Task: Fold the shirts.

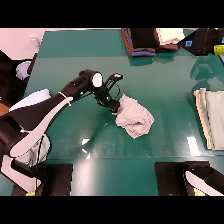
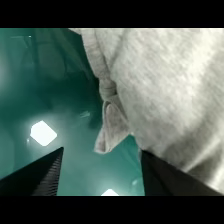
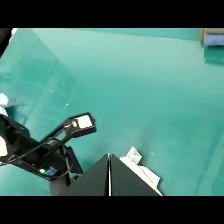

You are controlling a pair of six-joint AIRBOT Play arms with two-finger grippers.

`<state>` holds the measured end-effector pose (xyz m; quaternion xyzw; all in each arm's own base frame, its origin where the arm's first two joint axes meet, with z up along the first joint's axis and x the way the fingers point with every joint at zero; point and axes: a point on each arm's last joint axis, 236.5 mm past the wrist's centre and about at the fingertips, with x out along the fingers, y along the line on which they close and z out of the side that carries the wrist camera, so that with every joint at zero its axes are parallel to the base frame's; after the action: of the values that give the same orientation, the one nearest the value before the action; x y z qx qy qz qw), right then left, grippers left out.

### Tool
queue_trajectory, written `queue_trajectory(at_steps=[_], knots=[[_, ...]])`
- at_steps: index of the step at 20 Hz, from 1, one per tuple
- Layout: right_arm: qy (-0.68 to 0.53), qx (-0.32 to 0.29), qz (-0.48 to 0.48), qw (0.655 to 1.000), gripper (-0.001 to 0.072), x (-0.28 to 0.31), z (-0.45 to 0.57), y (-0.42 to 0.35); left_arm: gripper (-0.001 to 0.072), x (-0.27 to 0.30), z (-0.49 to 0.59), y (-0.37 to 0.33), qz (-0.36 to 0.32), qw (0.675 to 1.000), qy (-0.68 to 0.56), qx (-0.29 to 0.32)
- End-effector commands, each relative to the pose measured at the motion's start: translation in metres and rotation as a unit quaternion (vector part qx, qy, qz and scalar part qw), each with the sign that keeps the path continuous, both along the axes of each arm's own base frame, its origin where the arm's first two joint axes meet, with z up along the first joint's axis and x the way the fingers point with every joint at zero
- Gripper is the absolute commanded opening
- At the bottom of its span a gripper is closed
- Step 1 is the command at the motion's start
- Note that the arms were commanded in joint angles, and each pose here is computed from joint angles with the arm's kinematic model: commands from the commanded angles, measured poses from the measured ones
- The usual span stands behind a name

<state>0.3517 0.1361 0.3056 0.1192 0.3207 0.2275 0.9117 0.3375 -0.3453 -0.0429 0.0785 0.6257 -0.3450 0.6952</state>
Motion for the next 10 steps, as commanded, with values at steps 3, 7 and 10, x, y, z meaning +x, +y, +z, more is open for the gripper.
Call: queue_trajectory(at_steps=[3,7,10], knots=[[0.006,-0.001,0.002,1.0,0.0017,0.001,-0.003,0.001,0.0558,-0.009,-0.016,-0.021,0.009,0.998,0.042,-0.037],[0.006,-0.001,0.002,1.0,0.0017,0.001,-0.003,0.001,0.0393,-0.003,-0.015,-0.025,0.012,0.998,0.029,-0.046],[0.007,-0.002,0.002,1.0,0.0017,0.0,-0.004,0.001,0.0027,-0.001,-0.017,-0.02,-0.003,0.999,0.018,-0.037]])
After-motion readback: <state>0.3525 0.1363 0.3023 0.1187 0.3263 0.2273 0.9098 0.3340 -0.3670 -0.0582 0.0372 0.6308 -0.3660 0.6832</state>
